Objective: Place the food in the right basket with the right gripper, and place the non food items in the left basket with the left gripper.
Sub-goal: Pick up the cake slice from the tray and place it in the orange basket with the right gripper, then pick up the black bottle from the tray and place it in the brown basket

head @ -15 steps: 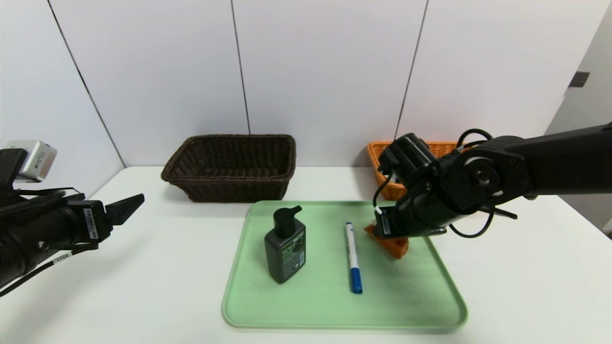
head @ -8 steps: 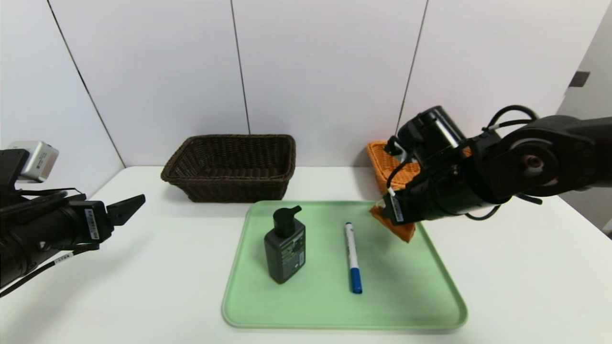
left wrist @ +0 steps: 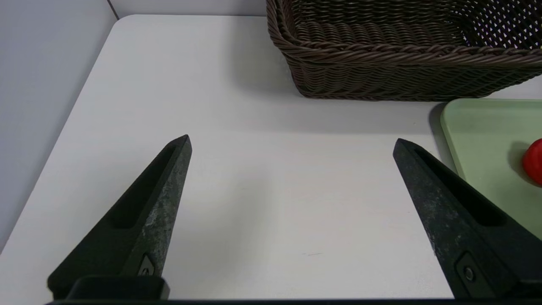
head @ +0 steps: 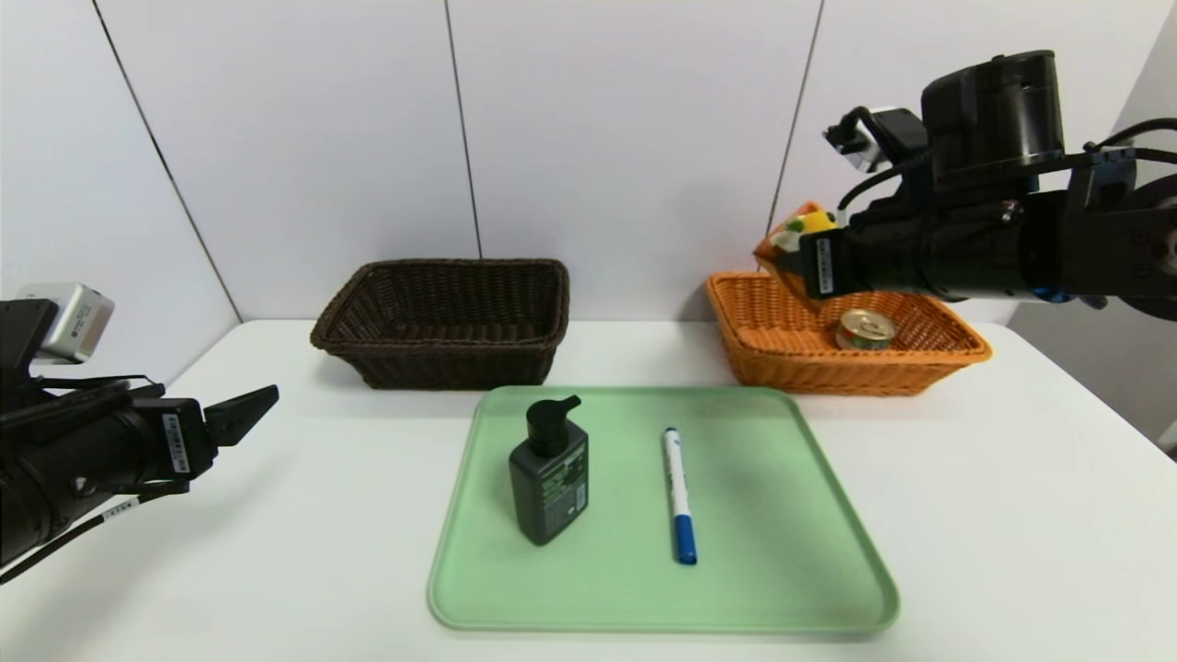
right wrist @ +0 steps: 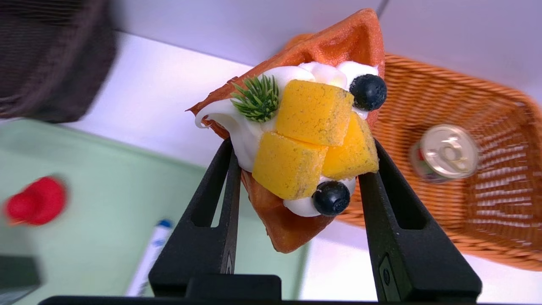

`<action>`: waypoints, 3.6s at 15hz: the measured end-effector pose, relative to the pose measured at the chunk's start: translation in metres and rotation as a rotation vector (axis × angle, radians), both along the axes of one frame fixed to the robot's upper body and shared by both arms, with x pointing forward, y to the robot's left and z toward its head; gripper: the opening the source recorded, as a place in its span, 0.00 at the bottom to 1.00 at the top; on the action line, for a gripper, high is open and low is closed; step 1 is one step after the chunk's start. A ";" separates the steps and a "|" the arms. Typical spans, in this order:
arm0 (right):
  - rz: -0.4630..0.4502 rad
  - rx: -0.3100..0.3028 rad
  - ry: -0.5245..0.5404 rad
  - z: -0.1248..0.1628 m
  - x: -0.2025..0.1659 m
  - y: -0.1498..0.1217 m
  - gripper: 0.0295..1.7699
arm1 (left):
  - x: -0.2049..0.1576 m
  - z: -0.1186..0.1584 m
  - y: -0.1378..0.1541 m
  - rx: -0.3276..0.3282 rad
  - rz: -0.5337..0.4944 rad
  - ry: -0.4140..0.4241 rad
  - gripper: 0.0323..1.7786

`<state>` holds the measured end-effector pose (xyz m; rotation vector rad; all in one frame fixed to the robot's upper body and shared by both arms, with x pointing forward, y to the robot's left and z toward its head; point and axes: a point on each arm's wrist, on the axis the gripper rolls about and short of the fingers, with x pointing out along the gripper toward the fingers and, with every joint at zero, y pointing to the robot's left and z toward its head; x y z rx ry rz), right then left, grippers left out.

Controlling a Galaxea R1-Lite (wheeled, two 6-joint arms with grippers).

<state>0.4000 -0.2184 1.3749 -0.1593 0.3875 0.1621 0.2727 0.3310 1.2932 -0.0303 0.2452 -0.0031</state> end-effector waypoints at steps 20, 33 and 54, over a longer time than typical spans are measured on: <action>-0.174 -0.083 0.226 -0.085 0.110 -0.045 0.76 | -0.001 0.000 0.000 -0.002 0.003 -0.004 0.95; -0.168 -0.019 0.012 0.007 0.057 -0.053 0.93 | -0.001 0.002 0.000 -0.005 -0.002 -0.008 0.95; -0.157 0.008 -0.002 -0.033 -0.148 -0.095 0.96 | 0.016 0.052 -0.070 -0.095 -0.163 -0.155 0.95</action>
